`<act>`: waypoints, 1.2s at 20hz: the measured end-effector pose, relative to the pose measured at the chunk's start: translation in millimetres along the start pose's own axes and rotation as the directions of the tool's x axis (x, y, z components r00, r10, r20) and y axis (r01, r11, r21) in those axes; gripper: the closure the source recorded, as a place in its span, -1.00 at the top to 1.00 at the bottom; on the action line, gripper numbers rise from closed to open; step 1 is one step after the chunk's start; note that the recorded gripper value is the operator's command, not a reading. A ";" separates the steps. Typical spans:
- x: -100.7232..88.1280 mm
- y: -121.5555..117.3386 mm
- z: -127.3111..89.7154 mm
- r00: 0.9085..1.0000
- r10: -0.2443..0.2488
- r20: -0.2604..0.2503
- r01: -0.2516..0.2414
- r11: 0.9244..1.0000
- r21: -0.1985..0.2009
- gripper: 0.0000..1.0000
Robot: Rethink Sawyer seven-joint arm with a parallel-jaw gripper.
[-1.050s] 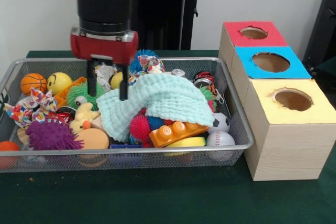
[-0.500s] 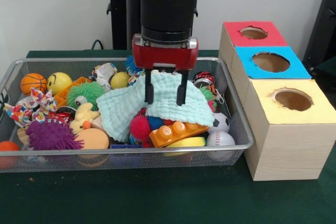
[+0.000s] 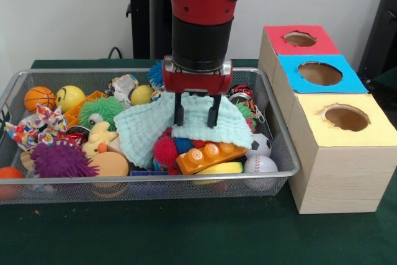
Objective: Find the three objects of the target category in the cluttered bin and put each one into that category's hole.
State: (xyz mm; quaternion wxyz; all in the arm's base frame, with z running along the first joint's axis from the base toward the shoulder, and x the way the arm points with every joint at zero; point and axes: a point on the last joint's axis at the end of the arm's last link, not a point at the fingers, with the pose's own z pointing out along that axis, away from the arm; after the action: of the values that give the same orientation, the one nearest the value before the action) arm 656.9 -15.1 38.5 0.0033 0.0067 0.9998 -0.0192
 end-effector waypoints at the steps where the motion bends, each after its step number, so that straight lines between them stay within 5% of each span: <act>1: 7.6 -2.8 12.1 1.000 0.001 -0.022 -0.001 1.000 0.003 1.00; 6: 25.9 -9.7 46.3 0.997 0.010 -0.082 -0.009 1.000 0.012 1.00; 12: 22.5 -10.0 66.7 0.994 0.009 -0.105 -0.006 1.000 0.029 1.00; 13: 26.3 -10.0 74.5 0.991 0.009 -0.134 -0.004 0.999 0.036 -1.00; 24: 26.4 -19.9 70.4 0.972 0.022 -0.232 -0.007 0.998 0.065 -1.00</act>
State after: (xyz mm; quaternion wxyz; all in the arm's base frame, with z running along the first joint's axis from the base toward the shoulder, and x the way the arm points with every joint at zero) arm 630.7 -37.3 -31.3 -0.1139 0.0162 0.9921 -0.0503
